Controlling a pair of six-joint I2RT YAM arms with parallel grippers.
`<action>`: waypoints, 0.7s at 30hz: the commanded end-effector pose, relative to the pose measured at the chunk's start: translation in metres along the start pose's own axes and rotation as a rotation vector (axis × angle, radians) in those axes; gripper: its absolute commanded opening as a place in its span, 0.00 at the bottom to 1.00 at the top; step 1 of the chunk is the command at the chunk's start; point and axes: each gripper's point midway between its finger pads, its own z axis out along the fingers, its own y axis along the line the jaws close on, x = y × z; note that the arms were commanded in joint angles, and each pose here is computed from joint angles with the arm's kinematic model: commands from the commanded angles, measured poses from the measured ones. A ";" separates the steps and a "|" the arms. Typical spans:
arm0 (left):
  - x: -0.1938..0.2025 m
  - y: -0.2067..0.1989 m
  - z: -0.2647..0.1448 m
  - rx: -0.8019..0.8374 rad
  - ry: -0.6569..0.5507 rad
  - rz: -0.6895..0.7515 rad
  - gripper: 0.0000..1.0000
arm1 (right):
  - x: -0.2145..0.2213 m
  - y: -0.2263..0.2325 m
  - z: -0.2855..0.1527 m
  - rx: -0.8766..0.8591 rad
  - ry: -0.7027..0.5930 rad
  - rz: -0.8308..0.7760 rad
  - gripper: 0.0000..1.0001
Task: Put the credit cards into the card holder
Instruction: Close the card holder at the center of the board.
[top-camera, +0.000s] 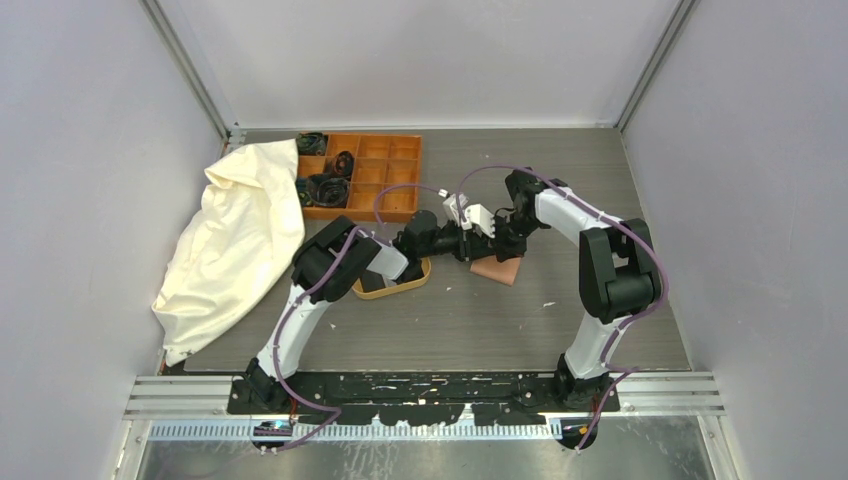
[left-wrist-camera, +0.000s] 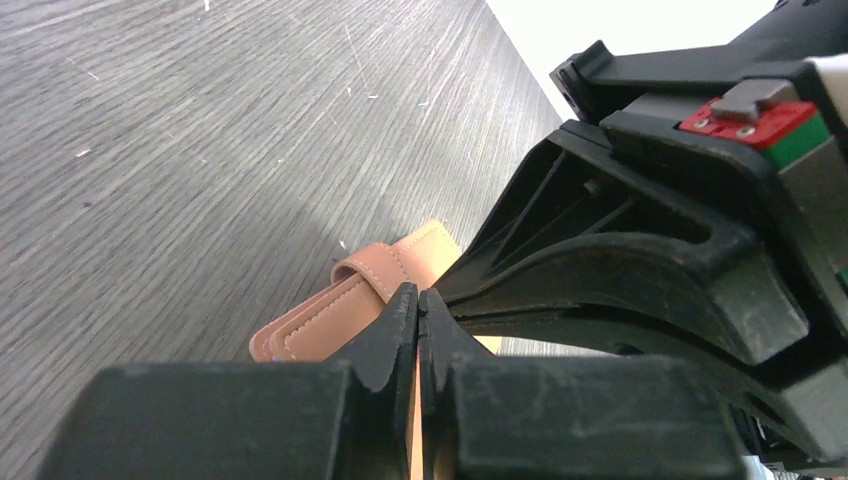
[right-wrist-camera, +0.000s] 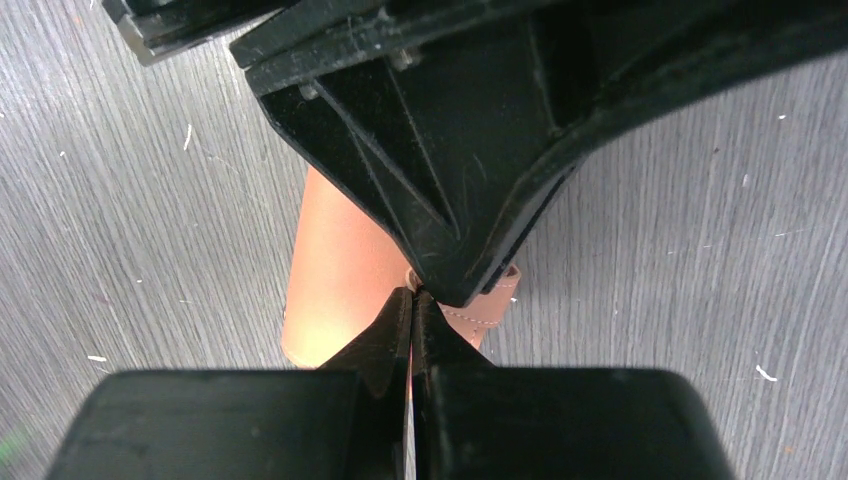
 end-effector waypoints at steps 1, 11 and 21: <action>-0.018 -0.012 0.008 0.039 -0.052 0.041 0.02 | -0.009 -0.001 0.000 0.011 -0.005 -0.035 0.01; -0.009 -0.007 0.012 0.029 -0.010 0.018 0.02 | -0.010 -0.002 0.001 0.016 0.012 -0.039 0.01; 0.002 -0.001 0.010 0.001 0.054 0.011 0.00 | -0.010 -0.008 0.002 0.038 0.035 -0.031 0.01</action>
